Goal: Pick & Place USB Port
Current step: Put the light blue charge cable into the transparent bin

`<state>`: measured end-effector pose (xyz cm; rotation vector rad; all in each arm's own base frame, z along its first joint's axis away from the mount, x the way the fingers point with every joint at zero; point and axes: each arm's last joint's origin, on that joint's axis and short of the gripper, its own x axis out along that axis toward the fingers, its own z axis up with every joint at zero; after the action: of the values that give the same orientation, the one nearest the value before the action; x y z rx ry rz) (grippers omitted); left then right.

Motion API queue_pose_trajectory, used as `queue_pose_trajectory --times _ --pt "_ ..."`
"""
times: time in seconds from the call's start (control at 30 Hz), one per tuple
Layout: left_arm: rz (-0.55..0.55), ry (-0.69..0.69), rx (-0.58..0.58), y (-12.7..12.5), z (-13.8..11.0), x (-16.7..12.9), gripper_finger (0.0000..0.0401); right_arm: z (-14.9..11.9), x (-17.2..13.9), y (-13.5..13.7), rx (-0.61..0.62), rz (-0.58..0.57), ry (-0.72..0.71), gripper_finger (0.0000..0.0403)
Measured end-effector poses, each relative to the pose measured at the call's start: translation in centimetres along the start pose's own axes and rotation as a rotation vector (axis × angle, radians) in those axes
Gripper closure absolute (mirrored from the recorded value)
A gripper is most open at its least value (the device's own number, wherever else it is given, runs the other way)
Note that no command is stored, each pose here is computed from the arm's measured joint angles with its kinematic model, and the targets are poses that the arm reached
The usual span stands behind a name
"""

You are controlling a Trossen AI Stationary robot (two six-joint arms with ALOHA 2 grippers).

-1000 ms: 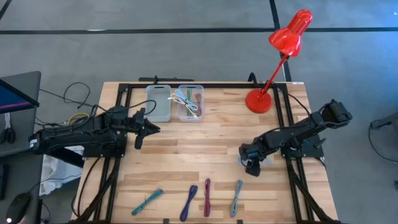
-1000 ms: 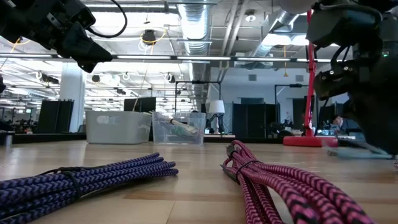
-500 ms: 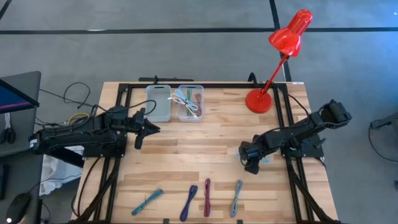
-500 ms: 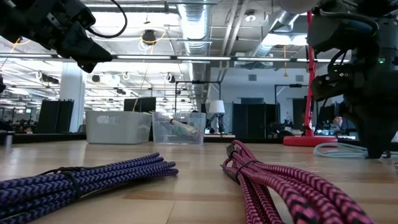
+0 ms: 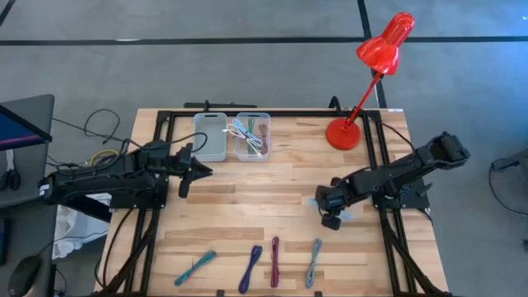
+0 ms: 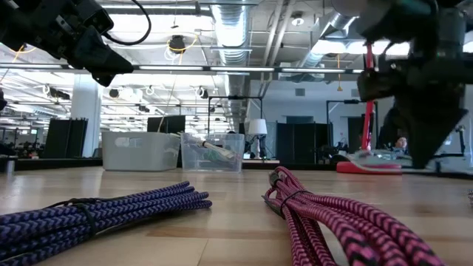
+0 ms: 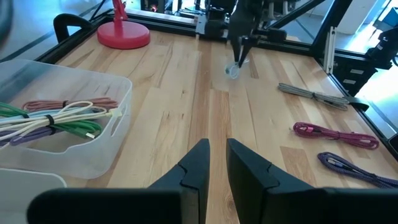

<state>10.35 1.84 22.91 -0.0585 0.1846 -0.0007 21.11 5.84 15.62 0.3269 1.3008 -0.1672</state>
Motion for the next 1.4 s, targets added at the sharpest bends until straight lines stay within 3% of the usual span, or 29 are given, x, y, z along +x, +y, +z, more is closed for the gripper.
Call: queue_pose_trajectory --times 0.3,0.63,0.93,1.07,1.4 --pt "0.000 0.000 0.000 0.0 0.0 0.0 0.0348 2.9 -3.0 0.6 -0.070 0.004 -0.172 0.0399" --pt "0.000 0.000 0.000 0.0 0.0 0.0 0.0348 8.8 -5.2 -0.6 -0.141 0.001 -0.667 0.0401" --pt "0.000 0.001 0.004 0.0 0.0 0.0 0.0348 12.9 -6.1 -4.2 -0.081 -0.032 -0.971 0.0402" --pt "0.000 0.001 0.005 0.0 0.0 0.0 0.0348 14.5 -4.8 -5.7 -0.077 0.043 -1.015 0.0402" --pt "0.000 0.000 0.007 0.0 0.0 0.0 0.0348 20.1 -3.1 -8.1 -0.083 0.056 -1.047 0.0403"
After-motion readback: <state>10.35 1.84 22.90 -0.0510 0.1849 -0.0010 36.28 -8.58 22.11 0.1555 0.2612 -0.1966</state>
